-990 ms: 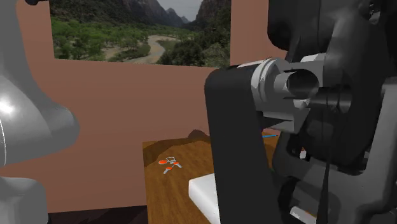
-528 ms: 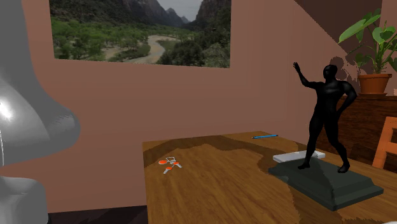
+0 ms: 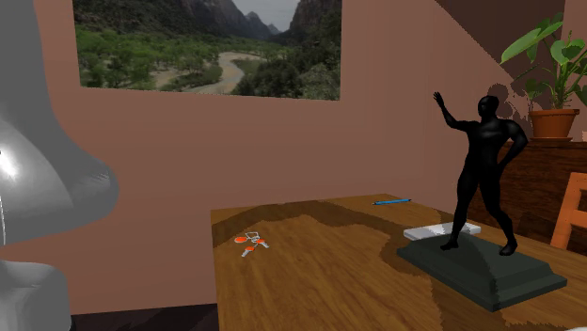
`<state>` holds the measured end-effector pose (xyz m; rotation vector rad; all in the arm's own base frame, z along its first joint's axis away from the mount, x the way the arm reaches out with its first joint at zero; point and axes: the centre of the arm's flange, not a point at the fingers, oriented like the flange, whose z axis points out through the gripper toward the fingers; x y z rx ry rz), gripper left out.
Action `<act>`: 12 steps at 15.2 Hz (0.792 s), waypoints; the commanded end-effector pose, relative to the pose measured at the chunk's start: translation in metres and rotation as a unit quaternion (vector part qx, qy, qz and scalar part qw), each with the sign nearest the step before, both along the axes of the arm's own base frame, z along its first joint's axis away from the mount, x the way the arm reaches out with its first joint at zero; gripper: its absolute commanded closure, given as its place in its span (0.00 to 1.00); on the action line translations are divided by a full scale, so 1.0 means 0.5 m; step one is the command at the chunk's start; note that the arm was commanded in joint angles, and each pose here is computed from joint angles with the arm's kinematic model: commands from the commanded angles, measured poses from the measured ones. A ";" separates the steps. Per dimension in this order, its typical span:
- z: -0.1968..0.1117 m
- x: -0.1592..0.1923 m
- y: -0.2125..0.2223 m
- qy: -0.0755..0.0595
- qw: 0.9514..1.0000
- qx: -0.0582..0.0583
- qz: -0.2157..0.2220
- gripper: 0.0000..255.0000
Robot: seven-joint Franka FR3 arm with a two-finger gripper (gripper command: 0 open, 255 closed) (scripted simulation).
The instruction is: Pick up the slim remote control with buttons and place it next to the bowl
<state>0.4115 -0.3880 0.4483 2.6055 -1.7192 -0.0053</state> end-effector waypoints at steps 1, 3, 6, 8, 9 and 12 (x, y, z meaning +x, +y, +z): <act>-0.022 -0.001 0.000 0.000 1.000 0.000 0.000 1.00; -0.043 -0.001 0.000 0.000 1.000 0.000 0.000 1.00; -0.075 -0.001 0.000 0.000 1.000 0.000 0.000 1.00; -0.096 -0.001 0.000 0.000 1.000 0.000 0.000 1.00; -0.107 -0.001 0.000 0.000 1.000 0.000 0.000 1.00; -0.138 -0.001 0.000 0.000 1.000 0.000 0.000 1.00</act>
